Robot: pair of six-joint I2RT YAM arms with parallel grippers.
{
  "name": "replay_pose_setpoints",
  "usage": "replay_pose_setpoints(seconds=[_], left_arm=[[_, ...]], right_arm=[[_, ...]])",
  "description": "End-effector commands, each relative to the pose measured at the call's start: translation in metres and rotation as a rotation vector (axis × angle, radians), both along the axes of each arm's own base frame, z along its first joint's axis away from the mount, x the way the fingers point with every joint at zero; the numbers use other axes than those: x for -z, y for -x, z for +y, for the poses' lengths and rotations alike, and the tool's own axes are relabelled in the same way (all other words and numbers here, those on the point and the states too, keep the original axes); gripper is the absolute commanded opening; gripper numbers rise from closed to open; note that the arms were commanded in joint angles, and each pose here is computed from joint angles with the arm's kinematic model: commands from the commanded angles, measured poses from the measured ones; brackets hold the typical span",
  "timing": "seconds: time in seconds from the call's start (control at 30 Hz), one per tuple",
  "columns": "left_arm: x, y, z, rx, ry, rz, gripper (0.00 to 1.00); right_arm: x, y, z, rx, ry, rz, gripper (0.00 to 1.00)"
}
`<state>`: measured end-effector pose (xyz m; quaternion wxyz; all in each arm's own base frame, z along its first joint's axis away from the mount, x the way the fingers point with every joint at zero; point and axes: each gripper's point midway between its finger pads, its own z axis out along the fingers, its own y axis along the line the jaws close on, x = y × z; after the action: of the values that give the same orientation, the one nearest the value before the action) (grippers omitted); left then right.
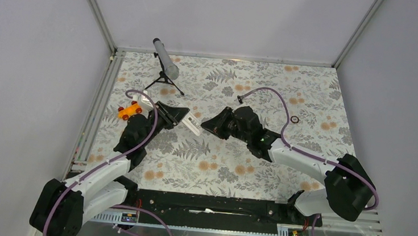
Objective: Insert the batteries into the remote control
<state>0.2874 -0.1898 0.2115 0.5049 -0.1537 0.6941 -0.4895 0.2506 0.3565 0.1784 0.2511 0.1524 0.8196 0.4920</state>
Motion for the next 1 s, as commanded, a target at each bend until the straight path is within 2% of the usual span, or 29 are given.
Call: replay_pose_setpoints(seconds=[0.0, 0.5, 0.97], left_arm=[[-0.042, -0.010, 0.001, -0.033, 0.024, -0.131, 0.00], [-0.044, -0.010, -0.002, -0.015, 0.030, -0.134, 0.00], [-0.050, -0.004, -0.007, 0.018, 0.057, -0.150, 0.00]], right_arm=[[-0.015, -0.005, 0.009, -0.004, -0.001, -0.032, 0.20], [0.002, -0.009, 0.020, -0.013, 0.002, 0.028, 0.24], [0.016, -0.006, 0.025, -0.020, -0.008, 0.094, 0.23]])
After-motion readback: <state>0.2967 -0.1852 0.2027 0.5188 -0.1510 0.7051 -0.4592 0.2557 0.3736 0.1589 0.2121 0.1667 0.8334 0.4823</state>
